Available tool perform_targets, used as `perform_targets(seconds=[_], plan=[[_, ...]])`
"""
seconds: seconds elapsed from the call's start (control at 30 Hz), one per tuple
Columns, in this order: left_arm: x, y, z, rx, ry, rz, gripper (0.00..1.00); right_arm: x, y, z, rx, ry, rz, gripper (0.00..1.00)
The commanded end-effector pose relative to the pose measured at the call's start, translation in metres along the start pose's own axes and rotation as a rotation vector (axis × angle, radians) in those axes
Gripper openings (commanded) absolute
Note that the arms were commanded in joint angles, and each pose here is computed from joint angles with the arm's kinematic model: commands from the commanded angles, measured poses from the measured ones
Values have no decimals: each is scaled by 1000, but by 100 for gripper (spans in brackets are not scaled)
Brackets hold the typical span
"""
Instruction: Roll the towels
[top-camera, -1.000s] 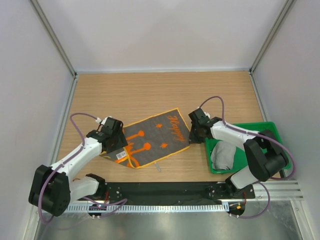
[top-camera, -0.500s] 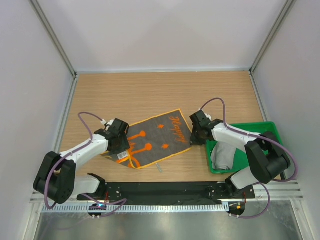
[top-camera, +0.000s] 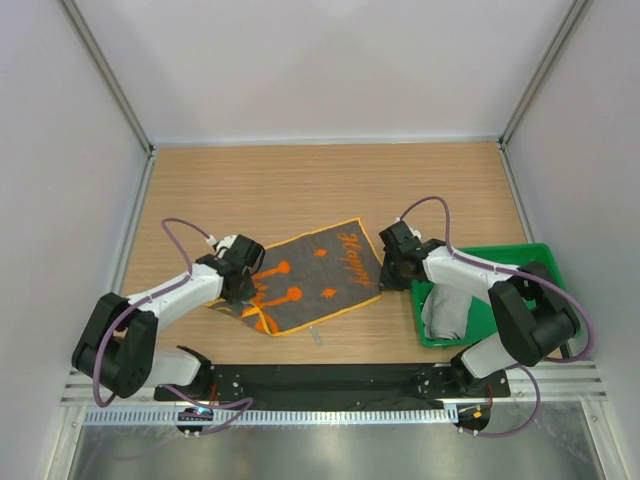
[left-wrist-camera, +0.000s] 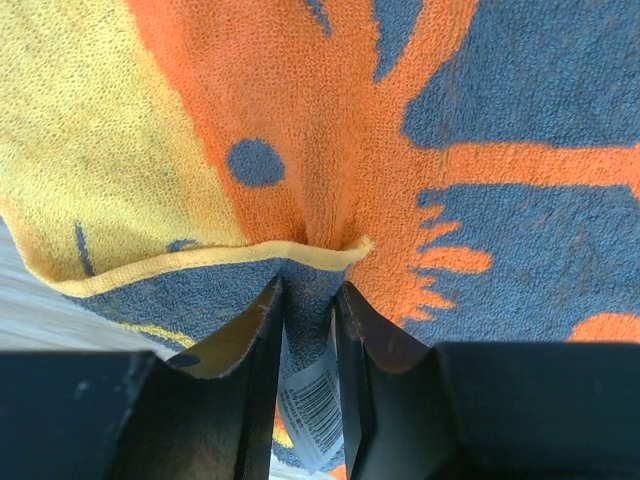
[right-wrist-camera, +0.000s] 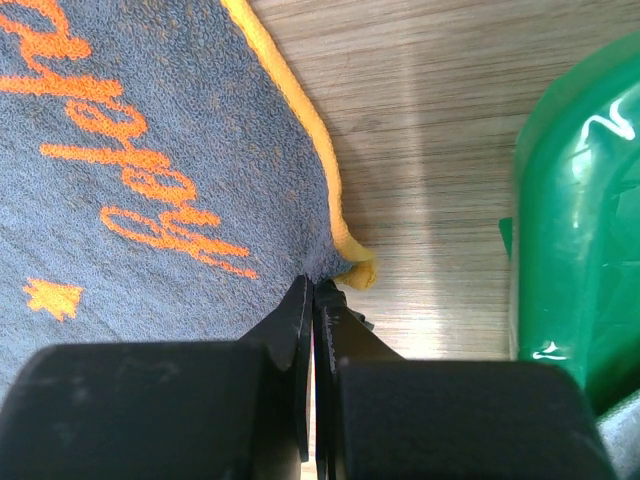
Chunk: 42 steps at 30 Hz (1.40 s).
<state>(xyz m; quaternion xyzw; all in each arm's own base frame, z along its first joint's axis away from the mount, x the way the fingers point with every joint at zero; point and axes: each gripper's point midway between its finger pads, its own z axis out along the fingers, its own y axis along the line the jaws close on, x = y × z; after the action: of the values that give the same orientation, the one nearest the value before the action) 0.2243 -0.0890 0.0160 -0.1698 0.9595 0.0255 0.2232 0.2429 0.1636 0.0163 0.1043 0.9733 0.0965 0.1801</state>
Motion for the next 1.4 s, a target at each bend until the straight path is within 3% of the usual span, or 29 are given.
perform_targets(seconds=[0.0,0.27,0.43,0.47,0.53,0.63,0.87,1.17,1.37], plan=[[-10,4,-11,-25,-34,-8,28,-4,2,1,0,-13,-14,1],[-36,6,-56,25,-122,-27,30,-7,-3,5,50,-2,-31,1],[-26,12,-55,37,-116,-40,26,-4,-1,11,40,13,-30,1],[-26,10,-53,42,-119,-42,28,-4,-1,11,39,14,-29,1],[-24,7,-46,44,-107,-36,44,-4,1,13,30,17,-28,1],[-27,-5,-40,61,-96,-27,49,-4,3,13,28,21,-29,1],[-22,-20,-22,24,-65,35,42,-2,0,14,35,28,-33,1],[1,-20,2,-5,-34,57,41,0,-2,18,45,37,-43,1],[4,-17,3,-17,-24,70,27,1,-5,19,56,40,-45,1]])
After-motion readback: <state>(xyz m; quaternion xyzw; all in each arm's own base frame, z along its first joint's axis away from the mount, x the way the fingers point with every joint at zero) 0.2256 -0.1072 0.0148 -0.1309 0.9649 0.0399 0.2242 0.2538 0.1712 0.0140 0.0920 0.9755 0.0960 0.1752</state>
